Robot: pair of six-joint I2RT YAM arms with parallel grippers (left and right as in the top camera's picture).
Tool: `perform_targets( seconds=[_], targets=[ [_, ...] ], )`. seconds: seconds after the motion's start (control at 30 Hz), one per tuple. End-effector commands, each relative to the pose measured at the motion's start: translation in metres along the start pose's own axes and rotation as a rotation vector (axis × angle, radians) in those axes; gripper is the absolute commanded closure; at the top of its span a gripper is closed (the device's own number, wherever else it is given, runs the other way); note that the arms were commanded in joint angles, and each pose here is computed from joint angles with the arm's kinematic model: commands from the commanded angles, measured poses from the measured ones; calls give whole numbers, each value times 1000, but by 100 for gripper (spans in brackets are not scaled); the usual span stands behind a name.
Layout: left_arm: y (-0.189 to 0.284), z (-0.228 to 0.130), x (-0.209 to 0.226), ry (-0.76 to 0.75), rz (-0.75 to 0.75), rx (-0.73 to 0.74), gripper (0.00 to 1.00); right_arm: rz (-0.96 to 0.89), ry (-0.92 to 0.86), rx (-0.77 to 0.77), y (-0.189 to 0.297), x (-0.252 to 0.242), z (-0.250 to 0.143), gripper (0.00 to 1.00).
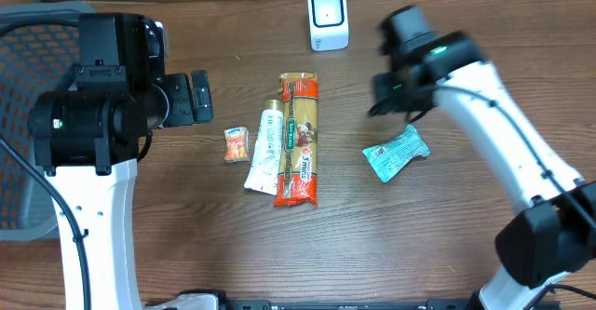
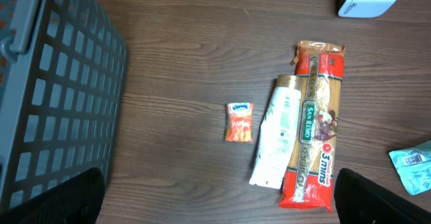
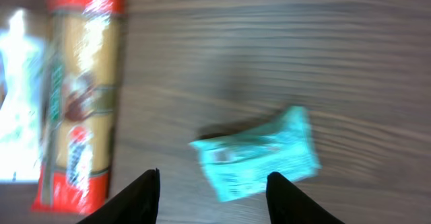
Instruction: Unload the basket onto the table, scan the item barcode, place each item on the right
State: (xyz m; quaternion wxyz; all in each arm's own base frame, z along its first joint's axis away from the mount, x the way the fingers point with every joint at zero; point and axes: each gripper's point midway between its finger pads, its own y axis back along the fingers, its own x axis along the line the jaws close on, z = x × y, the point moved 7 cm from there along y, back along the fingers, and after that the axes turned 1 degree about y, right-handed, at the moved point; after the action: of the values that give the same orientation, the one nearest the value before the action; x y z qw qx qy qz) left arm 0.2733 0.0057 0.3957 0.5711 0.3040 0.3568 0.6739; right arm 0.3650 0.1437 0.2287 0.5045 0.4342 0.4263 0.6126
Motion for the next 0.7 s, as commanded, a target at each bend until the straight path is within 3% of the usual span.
perform_targets(
  seconds=[0.0, 0.17, 0.33, 0.67],
  targets=[
    [-1, 1, 3, 9, 16, -1, 0, 3, -119, 75, -23, -39, -4, 44],
    [-1, 1, 3, 9, 16, -1, 0, 146, -9, 94, -52, -81, -13, 27],
    [-1, 1, 3, 9, 16, -1, 0, 358, 95, 40, -70, -105, -25, 20],
    [-1, 1, 3, 9, 16, -1, 0, 473, 137, 0, -102, -116, -40, 20]
  ],
)
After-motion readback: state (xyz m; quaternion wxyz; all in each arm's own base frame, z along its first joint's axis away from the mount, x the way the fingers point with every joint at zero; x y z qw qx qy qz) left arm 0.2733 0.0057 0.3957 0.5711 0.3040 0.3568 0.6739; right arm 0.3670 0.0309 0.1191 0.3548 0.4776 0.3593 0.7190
